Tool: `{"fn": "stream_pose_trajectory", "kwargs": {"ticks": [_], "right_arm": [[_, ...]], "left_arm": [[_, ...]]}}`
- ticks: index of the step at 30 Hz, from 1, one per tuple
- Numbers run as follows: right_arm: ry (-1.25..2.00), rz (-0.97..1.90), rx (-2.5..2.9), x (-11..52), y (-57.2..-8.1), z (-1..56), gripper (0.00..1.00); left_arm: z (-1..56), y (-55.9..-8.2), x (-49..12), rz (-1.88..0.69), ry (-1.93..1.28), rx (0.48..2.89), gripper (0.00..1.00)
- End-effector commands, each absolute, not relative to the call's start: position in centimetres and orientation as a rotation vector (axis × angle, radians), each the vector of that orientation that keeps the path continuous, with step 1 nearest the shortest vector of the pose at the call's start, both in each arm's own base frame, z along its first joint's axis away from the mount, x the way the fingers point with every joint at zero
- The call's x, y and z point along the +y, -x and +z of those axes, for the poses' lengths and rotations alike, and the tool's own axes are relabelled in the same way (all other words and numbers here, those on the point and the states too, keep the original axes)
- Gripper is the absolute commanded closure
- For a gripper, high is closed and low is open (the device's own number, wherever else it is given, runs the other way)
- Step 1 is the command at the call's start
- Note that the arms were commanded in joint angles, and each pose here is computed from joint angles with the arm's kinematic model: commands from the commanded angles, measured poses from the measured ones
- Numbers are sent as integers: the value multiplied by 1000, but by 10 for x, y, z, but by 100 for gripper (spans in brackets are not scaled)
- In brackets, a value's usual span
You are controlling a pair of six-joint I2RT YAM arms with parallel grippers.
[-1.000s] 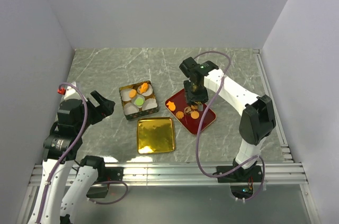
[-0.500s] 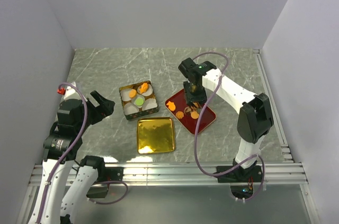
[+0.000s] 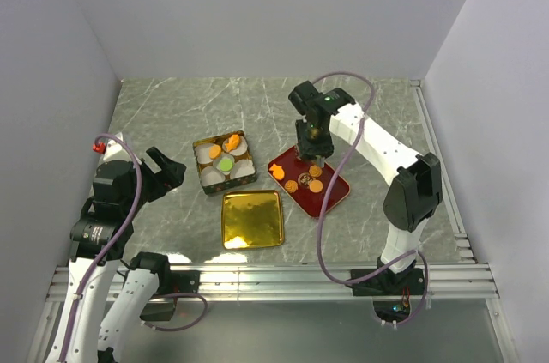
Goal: Pack the cookies
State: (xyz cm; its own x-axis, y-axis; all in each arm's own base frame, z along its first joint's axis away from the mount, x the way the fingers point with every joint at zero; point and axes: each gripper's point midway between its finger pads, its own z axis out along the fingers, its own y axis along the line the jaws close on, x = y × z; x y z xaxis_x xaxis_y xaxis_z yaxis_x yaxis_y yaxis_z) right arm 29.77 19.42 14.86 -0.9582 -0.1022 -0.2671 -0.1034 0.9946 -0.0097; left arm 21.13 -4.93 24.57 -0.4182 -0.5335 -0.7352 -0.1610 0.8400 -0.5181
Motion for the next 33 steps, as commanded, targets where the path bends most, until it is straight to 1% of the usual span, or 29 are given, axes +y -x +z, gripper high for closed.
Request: {"fn": "stream_pose_trajectory", "kwargs": {"ticks": [1,6,11,13,19,24,33], "right_arm": [[131,61,2766,198,-302,195,52],[163,185,2696,219,-296,233,52],[303,449,2642,278,-267,258,52],[321,495,2624,294,-262,268,52],[447,630,2612,348,-240,272,52],[527,659,2637,383,-231,258,52],[566,697,2673,412,-231,231,53]], "left_arm": [[254,-215,-49,-466,506,1947,9],[254,-215,-48,-463,508,1946,9],[254,-215,-48,-463,511,1946,9],[254,-215,-48,-463,511,1946,9],[254,-215,-48,-461,512,1945,9],[254,-215,-48,-463,513,1943,9],[256,-214,-48,-465,509,1938,9]]}}
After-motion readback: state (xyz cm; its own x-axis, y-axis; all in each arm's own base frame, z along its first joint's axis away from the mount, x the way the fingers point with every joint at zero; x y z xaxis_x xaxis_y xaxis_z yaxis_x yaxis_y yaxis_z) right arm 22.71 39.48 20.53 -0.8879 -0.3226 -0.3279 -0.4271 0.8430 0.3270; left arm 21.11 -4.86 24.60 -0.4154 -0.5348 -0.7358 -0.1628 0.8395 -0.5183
